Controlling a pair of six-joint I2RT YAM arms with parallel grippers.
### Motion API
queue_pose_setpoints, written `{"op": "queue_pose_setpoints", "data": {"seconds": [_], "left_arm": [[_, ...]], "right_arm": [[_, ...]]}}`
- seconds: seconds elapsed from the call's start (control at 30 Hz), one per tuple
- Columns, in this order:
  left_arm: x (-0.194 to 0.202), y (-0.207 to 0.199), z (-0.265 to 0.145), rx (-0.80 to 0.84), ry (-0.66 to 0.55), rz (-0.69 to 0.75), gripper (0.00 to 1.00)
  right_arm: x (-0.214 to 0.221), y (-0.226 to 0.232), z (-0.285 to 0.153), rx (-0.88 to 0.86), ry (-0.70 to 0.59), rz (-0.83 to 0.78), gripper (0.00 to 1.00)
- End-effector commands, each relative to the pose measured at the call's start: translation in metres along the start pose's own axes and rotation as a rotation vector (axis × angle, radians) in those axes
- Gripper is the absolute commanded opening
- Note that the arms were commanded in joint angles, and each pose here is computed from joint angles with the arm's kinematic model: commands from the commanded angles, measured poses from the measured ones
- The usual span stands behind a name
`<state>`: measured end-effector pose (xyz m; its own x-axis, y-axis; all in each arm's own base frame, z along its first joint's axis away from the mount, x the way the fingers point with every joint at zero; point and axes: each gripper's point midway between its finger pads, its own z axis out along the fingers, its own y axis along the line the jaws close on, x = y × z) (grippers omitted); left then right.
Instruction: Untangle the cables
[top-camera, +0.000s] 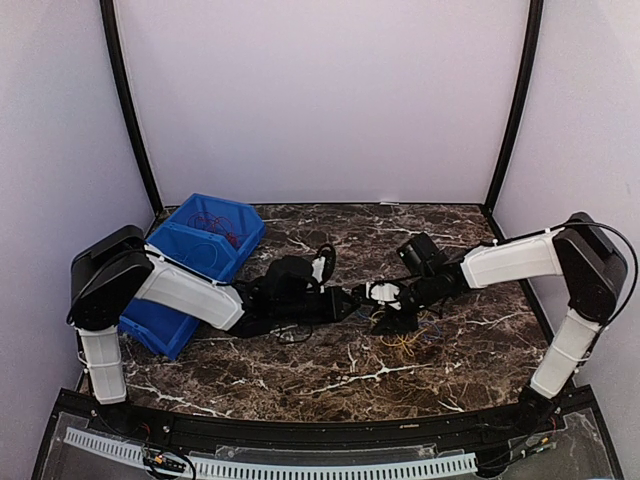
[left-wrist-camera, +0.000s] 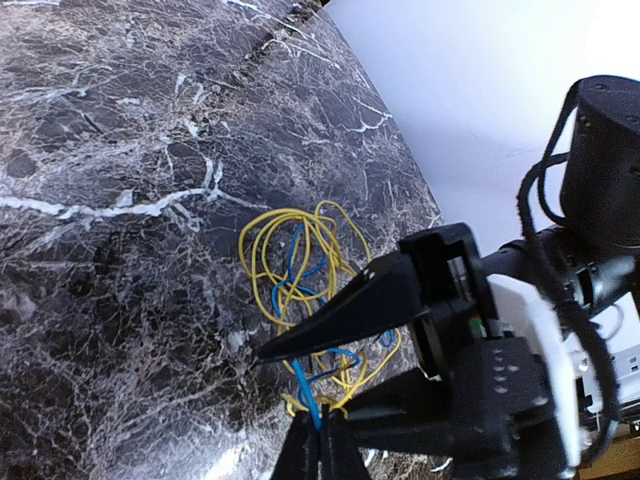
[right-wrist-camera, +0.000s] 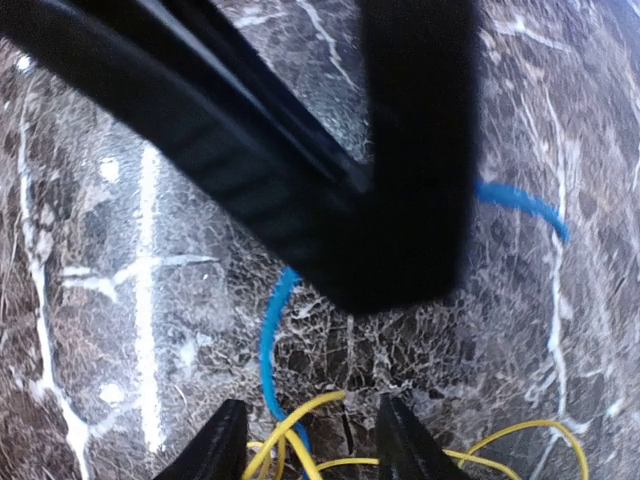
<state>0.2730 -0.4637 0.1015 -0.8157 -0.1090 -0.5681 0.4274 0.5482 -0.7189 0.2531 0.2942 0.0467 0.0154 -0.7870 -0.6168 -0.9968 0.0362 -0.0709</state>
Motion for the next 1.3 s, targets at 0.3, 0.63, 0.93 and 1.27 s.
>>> {"op": "queue_pose_setpoints", "data": {"seconds": [0.3, 0.63, 0.93, 1.27], "left_arm": [[-0.095, -0.016, -0.123, -0.160, -0.295, 0.113, 0.00], [-0.222, -0.045, -0.317, -0.464, -0.634, 0.313, 0.00], [-0.271, -0.097, -0.429, -0.643, -0.813, 0.479, 0.00], [-0.290, -0.140, -0.452, -0.556, -0.854, 0.530, 0.00]], "right_arm": [[0.037, -0.026, 0.022, 0.062, 0.128, 0.083, 0.14], [0.061, -0.045, 0.014, 0.079, 0.157, 0.196, 0.13], [0.082, -0.062, 0.006, 0.106, 0.181, 0.280, 0.06], [0.120, -0.092, -0.011, 0.208, 0.268, 0.384, 0.00]]}}
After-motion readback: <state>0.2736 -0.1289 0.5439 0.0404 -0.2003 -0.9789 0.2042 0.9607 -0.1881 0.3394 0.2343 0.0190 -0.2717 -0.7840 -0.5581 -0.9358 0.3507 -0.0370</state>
